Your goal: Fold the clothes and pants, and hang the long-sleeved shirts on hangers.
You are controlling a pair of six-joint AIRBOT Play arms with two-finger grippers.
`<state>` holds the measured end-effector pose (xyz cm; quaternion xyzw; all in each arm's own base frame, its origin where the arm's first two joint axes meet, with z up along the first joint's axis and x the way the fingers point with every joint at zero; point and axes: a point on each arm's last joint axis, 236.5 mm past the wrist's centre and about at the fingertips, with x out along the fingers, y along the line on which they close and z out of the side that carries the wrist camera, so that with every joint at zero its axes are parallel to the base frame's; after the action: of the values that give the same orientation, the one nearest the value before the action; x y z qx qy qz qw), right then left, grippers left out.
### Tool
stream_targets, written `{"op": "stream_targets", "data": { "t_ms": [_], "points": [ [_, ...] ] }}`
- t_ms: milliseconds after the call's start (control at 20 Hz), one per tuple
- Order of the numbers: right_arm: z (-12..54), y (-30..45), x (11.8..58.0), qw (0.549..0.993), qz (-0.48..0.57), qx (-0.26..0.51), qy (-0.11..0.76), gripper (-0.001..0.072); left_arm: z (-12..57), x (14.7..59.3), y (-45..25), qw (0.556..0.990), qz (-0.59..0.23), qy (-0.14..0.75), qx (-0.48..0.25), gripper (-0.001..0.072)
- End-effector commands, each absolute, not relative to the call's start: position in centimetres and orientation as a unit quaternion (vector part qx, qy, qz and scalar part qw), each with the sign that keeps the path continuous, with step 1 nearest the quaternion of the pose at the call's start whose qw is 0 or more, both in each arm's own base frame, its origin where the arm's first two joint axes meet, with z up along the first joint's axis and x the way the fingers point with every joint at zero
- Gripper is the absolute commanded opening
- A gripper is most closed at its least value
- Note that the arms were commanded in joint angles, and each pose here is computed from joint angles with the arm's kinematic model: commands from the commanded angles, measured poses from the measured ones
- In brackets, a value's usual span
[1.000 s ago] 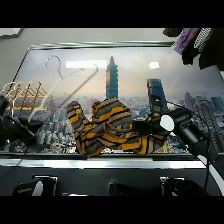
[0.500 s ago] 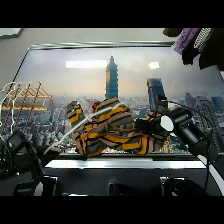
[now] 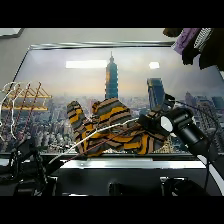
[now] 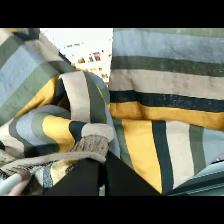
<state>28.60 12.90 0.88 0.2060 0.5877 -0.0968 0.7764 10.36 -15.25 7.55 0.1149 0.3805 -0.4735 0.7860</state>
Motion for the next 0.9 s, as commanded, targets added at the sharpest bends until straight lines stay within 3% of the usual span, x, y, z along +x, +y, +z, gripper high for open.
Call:
{"op": "stream_targets", "data": {
  "t_ms": [0, 250, 850],
  "points": [
    [0.7, 12.8, 29.1, 0.775, -0.114, 0.223, 0.58, 0.0033, 7.0, 9.9, -15.5, 0.778, -0.482, 0.388, 0.11, 0.0021],
    [1.0, 13.2, 29.9, 0.781, -0.109, 0.239, 0.566, 0.0033, 5.9, 8.9, -16.0, 0.761, -0.5, 0.4, 0.105, 0.002],
    [2.5, 14.4, 29.8, 0.784, -0.069, 0.227, 0.574, 0.0033, 4.9, 11.0, -14.9, 0.785, -0.462, 0.396, 0.121, 0.002]
  ]
}}
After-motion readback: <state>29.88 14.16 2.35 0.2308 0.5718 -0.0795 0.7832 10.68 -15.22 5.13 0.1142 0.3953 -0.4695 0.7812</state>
